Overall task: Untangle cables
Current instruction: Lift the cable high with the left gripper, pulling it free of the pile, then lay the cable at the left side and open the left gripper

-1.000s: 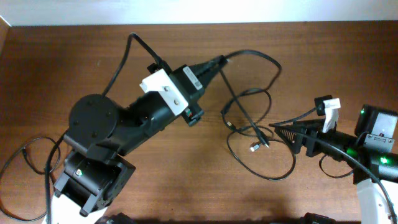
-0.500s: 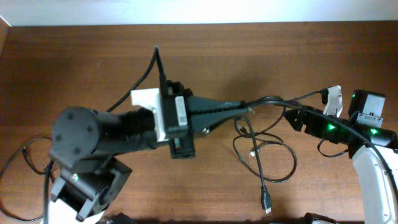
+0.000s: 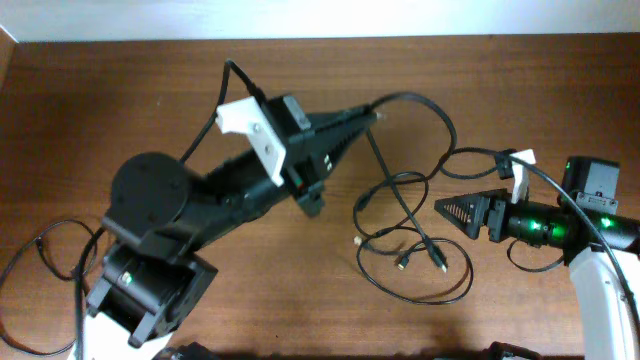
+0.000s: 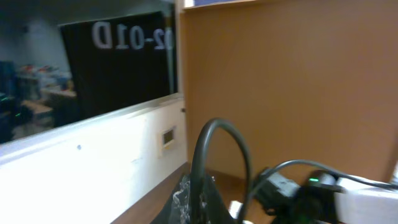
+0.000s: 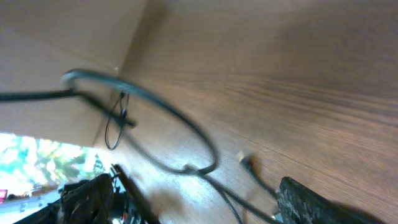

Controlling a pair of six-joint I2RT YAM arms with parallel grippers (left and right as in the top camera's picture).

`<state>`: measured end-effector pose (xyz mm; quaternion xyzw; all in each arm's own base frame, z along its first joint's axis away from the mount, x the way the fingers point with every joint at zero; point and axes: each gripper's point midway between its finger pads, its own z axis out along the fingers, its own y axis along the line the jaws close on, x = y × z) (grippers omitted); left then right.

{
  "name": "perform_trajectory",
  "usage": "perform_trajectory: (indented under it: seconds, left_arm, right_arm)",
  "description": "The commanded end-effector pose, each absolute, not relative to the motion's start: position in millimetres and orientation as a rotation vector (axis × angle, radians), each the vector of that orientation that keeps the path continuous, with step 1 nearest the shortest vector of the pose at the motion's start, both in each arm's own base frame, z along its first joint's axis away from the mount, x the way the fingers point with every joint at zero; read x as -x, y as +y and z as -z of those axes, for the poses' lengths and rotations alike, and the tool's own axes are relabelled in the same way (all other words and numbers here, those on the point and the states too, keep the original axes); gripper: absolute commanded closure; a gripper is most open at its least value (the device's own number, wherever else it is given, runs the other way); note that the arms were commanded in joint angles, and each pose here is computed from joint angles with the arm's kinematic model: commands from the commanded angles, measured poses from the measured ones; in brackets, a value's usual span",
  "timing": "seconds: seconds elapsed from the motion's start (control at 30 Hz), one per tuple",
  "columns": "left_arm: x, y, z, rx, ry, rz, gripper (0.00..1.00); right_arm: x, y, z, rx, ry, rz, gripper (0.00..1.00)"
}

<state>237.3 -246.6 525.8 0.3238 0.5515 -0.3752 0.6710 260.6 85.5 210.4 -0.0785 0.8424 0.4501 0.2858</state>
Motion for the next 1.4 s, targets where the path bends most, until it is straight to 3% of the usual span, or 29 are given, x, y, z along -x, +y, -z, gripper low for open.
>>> perform_trajectory:
  seconds: [0.0,0.23,0.47,0.7,0.83,0.97,1.13,1.37]
  left_arm:
    - [-243.8,-242.8,-532.1,-0.696,1.236,0.819,1.00]
    - [-210.7,-255.0,-561.7,-0.777,1.062,0.968,1.00]
    - [-210.0,-276.0,-577.9,-0.754,0.960,1.075,1.00]
    - [-189.9,-262.6,-613.0,-0.697,0.802,1.145,1.00]
    - [-175.8,-246.4,-630.2,-0.669,0.730,1.135,1.00]
    - [-205.5,-203.7,-638.8,-0.552,0.762,0.973,1.00]
    - [-251.6,-180.3,-614.1,-0.482,0.940,0.865,1.00]
    - [-309.9,-85.3,-597.8,-0.287,1.070,0.570,1.00]
  right_arm:
    - [-257.7,89.8,-227.3,0.335,2.147,-1.192,0.17]
    - [-277.9,75.7,-221.5,0.251,2.188,-1.072,0.16]
    - [-281.0,88.7,-224.1,0.324,2.170,-1.065,0.17]
    - [-315.1,53.4,-180.3,0.056,2.358,-0.841,0.22]
    - [-319.6,50.0,-154.3,0.003,2.439,-0.860,0.25]
    - [-314.4,42.2,-140.3,-0.046,2.511,-0.801,0.26]
    - [-312.0,57.3,-151.7,-0.008,2.461,-0.938,0.26]
    - [-307.4,70.3,-163.8,0.037,2.409,-1.059,0.26]
